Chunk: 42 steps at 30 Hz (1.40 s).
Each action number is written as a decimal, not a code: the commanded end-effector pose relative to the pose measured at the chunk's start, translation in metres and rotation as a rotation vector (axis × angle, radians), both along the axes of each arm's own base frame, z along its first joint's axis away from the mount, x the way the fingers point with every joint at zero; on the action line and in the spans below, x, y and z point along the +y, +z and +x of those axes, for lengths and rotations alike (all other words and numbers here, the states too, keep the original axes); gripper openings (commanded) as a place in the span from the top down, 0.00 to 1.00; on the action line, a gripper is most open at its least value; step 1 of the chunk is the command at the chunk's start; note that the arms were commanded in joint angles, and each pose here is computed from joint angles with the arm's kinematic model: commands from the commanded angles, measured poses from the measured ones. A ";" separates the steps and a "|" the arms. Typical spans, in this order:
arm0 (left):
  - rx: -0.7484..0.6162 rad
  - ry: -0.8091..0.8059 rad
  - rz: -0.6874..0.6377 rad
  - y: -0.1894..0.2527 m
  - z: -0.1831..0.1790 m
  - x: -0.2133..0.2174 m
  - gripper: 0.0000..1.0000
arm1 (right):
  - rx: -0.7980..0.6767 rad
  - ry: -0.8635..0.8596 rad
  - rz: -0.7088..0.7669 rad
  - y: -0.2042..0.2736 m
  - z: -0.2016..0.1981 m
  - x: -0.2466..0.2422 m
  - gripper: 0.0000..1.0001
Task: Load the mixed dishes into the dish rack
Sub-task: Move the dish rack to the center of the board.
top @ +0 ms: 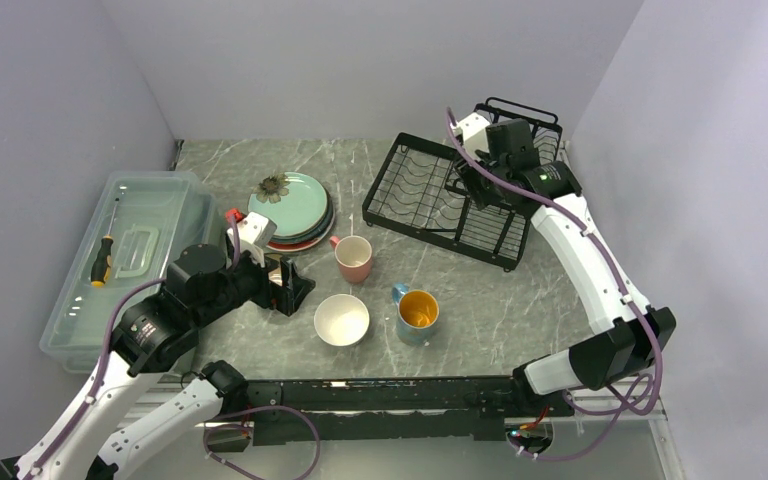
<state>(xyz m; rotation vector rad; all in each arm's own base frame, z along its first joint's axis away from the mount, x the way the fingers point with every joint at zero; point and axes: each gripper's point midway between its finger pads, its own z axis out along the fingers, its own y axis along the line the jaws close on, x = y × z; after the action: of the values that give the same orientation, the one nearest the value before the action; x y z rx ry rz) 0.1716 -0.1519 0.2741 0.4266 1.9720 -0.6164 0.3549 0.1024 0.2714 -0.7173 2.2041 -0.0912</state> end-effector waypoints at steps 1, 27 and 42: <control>-0.026 -0.017 -0.011 0.005 0.002 -0.004 0.01 | -0.002 0.015 0.058 0.012 -0.011 0.007 0.56; -0.005 0.002 0.013 -0.002 0.007 -0.003 0.01 | -0.149 -0.216 0.175 0.041 0.001 -0.008 1.00; -0.001 0.009 0.020 -0.003 0.008 -0.003 0.01 | -0.182 -0.508 0.346 0.050 0.016 -0.022 1.00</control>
<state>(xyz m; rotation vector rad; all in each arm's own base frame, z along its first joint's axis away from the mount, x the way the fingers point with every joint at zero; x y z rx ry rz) 0.1757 -0.1539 0.2681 0.4279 1.9994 -0.6022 0.3530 0.0929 0.2791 -0.3239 2.2372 -0.0840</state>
